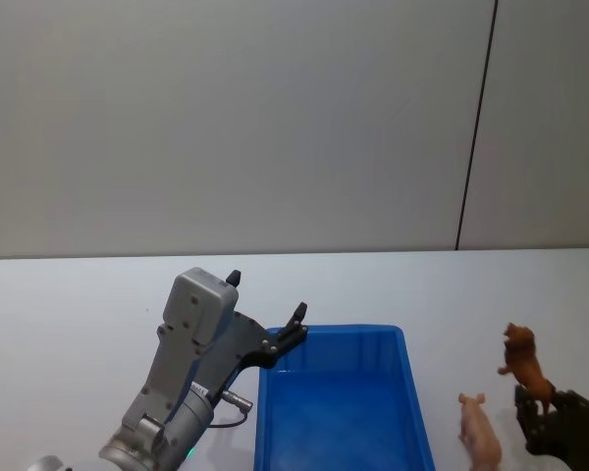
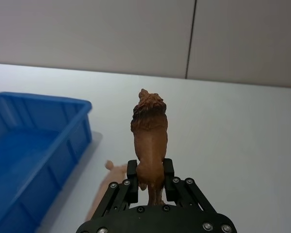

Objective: Pick up the two dolls from the table and place them into the box.

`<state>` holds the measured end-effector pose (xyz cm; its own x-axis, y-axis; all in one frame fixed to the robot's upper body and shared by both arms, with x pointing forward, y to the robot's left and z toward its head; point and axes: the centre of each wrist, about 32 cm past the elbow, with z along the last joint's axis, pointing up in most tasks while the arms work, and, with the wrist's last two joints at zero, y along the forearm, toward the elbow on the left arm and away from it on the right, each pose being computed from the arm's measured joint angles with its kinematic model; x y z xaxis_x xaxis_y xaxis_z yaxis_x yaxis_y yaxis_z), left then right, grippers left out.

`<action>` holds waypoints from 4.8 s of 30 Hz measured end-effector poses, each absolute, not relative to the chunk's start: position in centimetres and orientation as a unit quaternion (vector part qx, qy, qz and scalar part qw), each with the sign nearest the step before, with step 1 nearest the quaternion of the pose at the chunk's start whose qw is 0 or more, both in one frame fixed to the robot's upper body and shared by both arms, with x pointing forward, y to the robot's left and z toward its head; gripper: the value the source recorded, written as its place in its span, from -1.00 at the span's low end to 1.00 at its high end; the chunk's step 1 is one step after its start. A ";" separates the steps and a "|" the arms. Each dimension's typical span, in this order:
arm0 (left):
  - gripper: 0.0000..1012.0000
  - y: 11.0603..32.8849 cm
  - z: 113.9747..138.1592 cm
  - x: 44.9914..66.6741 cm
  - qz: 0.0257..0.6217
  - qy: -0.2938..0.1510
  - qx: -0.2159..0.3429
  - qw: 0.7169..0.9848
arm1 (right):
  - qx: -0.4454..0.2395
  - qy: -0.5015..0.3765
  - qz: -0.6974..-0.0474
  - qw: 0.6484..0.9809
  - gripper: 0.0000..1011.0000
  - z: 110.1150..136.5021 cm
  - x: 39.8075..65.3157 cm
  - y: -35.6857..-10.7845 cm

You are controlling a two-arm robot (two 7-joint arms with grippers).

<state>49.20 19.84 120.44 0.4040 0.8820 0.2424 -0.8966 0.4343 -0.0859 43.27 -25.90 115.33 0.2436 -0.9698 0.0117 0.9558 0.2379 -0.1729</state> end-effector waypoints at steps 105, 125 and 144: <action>0.98 19.8 120.4 49.2 0.531 -0.126 0.029 0.837 | -0.068 0.059 -0.594 0.800 0.98 113.5 41.9 -22.7; 0.98 19.8 120.4 49.2 0.531 -0.126 0.029 0.837 | -0.087 0.089 -0.596 0.793 0.44 111.3 42.2 -22.0; 0.98 19.8 120.4 49.2 0.531 -0.126 0.029 0.837 | -0.078 0.069 -0.605 0.789 -0.25 112.0 42.1 -21.8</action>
<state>49.20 19.84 120.44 0.4040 0.8820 0.2425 -0.8967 0.4343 -0.0859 42.10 -21.81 112.03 0.2587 -0.9659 -0.0145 0.9443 0.2560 -0.2065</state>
